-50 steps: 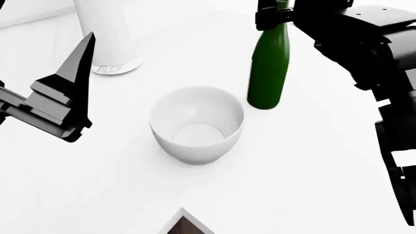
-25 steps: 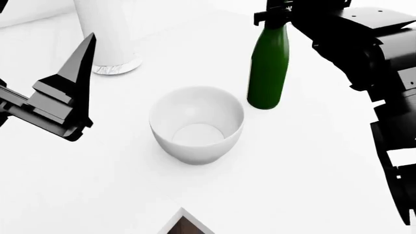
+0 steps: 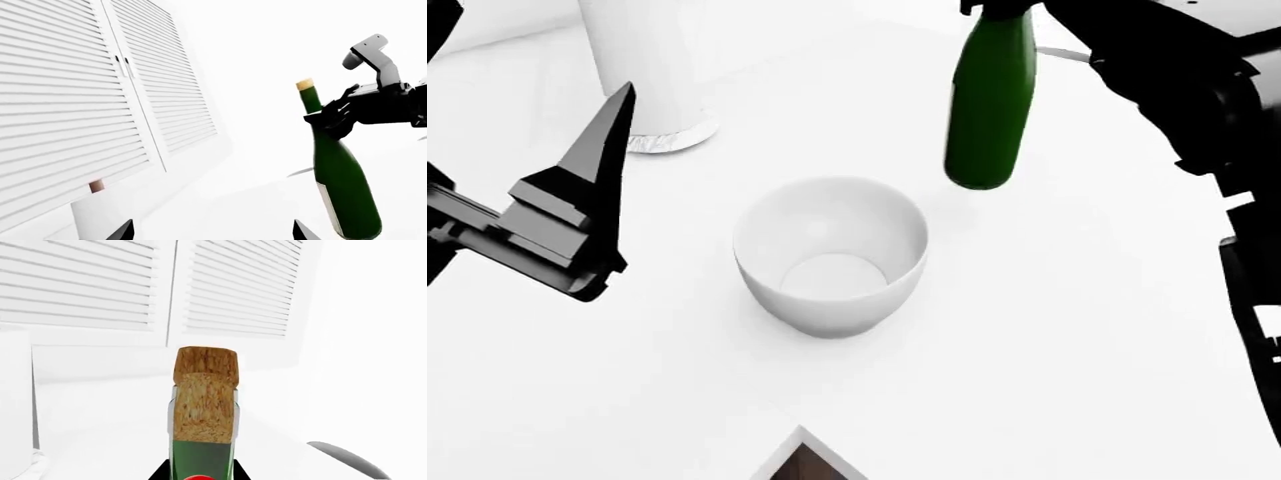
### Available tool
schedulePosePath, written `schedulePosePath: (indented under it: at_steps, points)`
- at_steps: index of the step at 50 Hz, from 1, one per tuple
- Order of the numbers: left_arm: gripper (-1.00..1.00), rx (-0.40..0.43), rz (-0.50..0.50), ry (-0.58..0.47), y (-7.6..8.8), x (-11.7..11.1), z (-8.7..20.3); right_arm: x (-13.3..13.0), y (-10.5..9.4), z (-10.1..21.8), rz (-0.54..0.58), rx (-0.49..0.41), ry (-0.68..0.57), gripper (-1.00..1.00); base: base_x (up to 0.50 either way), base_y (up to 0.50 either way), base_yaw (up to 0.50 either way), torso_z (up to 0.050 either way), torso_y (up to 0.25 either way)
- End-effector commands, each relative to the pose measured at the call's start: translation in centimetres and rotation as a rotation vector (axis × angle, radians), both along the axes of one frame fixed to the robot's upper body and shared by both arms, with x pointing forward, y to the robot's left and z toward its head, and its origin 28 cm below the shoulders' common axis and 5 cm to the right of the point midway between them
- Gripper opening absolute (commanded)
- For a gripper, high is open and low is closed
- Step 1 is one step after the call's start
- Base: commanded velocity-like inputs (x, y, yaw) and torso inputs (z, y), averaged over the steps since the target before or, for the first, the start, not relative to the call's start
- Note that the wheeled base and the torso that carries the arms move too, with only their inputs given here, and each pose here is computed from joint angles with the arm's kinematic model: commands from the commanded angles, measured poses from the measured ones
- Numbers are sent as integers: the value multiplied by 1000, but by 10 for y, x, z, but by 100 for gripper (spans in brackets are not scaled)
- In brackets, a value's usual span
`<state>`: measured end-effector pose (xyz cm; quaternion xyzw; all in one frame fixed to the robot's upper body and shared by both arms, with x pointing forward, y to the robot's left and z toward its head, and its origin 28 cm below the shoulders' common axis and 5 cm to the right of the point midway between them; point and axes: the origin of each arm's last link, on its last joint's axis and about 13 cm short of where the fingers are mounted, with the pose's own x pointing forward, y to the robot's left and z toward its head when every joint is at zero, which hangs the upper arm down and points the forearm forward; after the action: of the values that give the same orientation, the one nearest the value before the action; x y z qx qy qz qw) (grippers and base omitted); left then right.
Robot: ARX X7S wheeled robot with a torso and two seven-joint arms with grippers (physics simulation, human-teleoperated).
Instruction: Pick the bowl and bottle and place them in the sink. Then turn on the water.
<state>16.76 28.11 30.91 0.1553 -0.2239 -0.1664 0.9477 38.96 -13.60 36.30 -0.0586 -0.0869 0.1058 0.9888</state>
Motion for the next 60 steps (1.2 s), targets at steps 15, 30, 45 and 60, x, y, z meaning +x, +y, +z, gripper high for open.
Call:
schedulePosePath:
  at_steps: [15,30,45,60]
  points:
    - [100,115,-111,186,-32,11,40,-74,-33,93,-91,-75,-284,-100,0,0,0,0,1]
    - [100,159,-113,332,-42,19,48,-82,-34,99,-90,-80,-306,-100,0,0,0,0,1]
    - [100,278,-150,507,-47,39,70,-84,-33,101,-78,-76,-316,-100,0,0,0,0,1]
    - [100,444,-178,698,-55,53,94,-84,-36,96,-76,-56,-319,-100,0,0,0,0,1]
